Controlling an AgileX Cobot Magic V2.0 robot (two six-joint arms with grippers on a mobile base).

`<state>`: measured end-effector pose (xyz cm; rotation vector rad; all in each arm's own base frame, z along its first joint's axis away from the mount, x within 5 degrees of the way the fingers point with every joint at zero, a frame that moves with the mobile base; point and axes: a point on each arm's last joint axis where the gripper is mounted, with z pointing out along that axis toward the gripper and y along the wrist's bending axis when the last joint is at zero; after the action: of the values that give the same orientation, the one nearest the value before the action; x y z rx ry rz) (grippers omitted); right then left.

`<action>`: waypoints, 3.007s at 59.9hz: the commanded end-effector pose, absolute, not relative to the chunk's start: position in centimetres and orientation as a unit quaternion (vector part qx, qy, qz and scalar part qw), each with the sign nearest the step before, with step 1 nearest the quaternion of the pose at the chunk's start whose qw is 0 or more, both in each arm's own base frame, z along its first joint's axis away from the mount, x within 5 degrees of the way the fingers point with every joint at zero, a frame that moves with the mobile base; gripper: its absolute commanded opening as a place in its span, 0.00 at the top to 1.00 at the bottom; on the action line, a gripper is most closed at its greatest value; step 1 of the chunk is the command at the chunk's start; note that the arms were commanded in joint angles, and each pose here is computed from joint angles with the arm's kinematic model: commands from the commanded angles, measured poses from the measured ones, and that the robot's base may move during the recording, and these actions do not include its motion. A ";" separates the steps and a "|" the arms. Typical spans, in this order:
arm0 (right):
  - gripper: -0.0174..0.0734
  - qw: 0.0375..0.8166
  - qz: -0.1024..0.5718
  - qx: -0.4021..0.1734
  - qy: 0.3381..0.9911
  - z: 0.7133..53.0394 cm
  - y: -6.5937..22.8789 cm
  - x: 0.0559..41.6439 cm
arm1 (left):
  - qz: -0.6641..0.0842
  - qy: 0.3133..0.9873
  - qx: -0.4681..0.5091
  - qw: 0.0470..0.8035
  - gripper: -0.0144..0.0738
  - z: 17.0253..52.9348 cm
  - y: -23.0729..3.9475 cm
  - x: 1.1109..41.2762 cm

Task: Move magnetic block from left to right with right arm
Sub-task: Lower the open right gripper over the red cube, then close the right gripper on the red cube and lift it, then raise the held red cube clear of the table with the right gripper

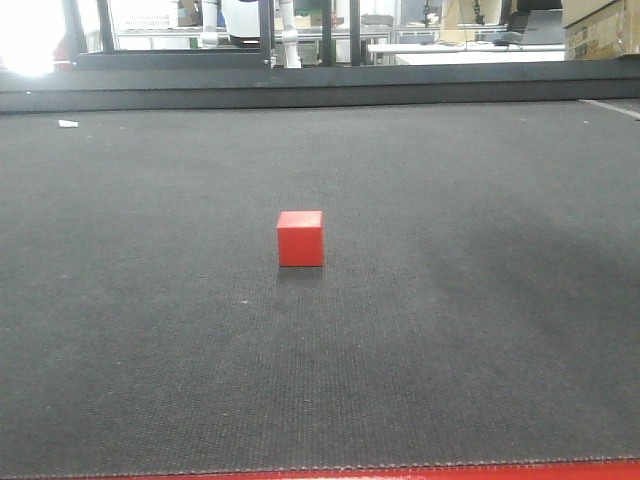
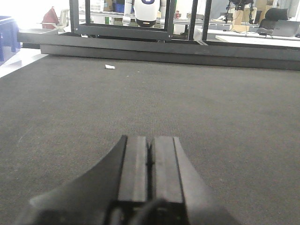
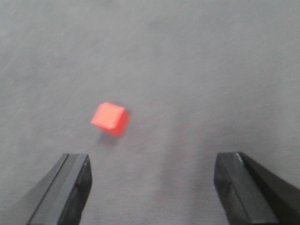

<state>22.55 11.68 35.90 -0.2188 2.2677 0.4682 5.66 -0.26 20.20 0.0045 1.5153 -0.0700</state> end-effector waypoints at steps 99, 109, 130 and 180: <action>0.21 0.252 0.078 0.004 0.965 25.0 28.9 35.5 | -0.037 0.652 0.001 0.758 0.97 20.8 -0.3 5.5; 0.47 0.241 0.069 0.003 0.968 24.6 28.8 35.5 | -0.037 0.652 0.001 0.758 0.97 20.8 -0.3 5.5; 0.60 0.292 0.090 -0.013 0.952 29.7 27.1 34.8 | -0.037 0.652 0.001 0.758 0.97 20.8 -0.3 5.5; 0.60 0.431 0.030 -0.017 0.902 34.9 4.8 20.6 | -0.037 0.652 0.001 0.758 0.97 20.8 -0.3 5.5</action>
<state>22.34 6.01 33.86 -0.0035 2.3827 0.0667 5.66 -0.26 20.20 0.0045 1.5153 -0.0700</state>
